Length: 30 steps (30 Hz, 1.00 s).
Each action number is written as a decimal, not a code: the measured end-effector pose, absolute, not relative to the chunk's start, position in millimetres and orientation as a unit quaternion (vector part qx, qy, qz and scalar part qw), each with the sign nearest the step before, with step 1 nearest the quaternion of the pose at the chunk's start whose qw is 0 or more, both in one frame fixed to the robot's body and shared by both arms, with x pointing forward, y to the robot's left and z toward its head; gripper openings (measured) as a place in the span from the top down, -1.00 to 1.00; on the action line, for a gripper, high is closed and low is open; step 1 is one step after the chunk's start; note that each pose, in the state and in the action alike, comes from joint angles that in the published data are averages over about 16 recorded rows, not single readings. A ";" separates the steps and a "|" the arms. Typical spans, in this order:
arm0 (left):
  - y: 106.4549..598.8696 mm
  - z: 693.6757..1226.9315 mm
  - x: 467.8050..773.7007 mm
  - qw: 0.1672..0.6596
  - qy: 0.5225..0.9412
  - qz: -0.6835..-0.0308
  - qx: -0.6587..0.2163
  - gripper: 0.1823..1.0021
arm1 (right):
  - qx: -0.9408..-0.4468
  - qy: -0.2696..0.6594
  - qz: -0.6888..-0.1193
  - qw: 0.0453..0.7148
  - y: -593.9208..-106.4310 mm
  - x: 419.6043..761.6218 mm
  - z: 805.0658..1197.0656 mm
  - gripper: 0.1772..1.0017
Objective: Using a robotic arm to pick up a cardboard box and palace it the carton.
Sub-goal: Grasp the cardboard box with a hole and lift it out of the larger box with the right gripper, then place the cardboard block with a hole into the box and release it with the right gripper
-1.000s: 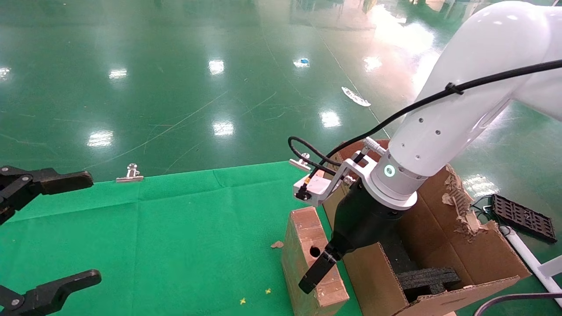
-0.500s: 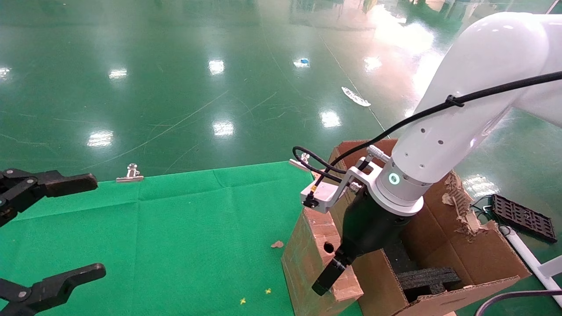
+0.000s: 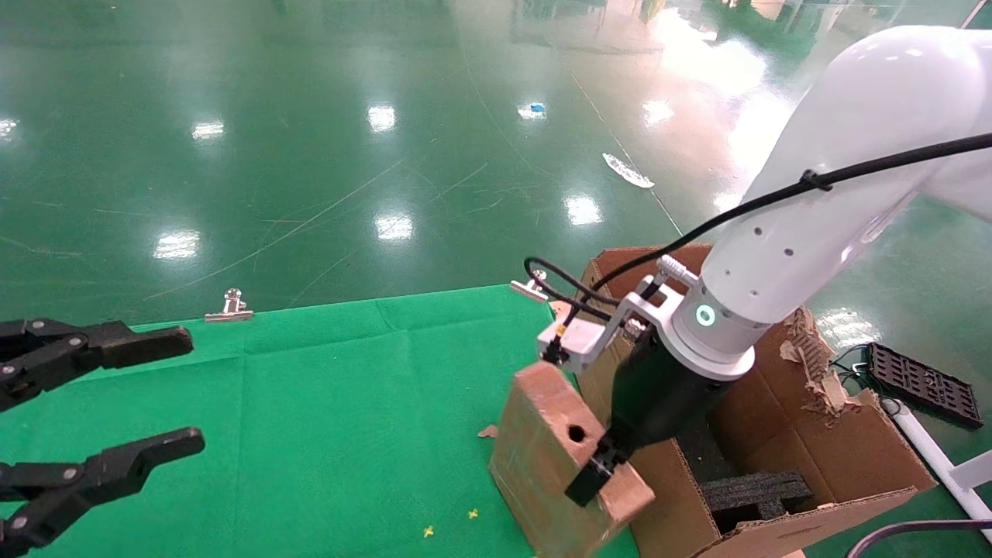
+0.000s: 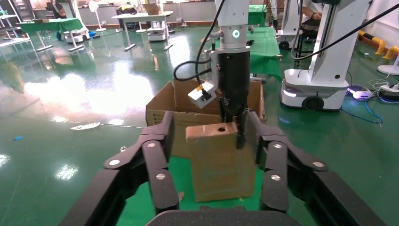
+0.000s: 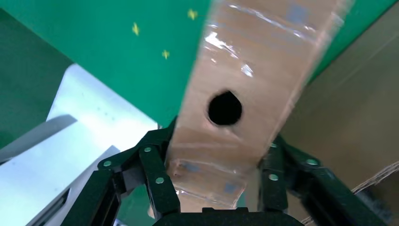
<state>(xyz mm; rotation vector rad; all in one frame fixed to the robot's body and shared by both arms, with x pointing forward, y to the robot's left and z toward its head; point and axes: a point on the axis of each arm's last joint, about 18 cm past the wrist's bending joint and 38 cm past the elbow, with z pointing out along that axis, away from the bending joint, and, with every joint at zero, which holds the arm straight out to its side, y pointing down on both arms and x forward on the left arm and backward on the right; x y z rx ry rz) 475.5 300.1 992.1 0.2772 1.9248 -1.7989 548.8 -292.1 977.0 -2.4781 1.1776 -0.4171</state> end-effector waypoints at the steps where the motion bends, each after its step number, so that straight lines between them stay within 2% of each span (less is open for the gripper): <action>1: 300.1 992.1 475.5 0.244 0.705 -0.659 0.101 -0.13 | -0.877 0.414 -0.153 0.191 -292.8 549.0 981.6 0.02; 4: 300.1 992.1 475.5 0.244 0.705 -0.659 0.101 0.04 | -0.870 0.403 -0.173 0.224 -296.8 549.3 1001.3 0.21; 10: 300.1 992.1 475.5 0.244 0.705 -0.659 0.101 0.38 | -0.837 0.375 -0.243 0.315 -320.9 543.1 1064.0 0.46; 18: 300.1 992.1 475.5 0.244 0.705 -0.659 0.101 0.73 | -0.757 0.378 -0.348 0.403 -400.2 516.8 1136.1 0.60; 23: 300.1 992.1 475.5 0.244 0.705 -0.659 0.101 0.86 | -0.718 0.419 -0.381 0.405 -459.7 499.9 1139.5 0.62; 30: 300.1 992.1 475.5 0.244 0.705 -0.659 0.101 0.95 | -0.688 0.502 -0.371 0.371 -524.8 485.9 1101.4 0.63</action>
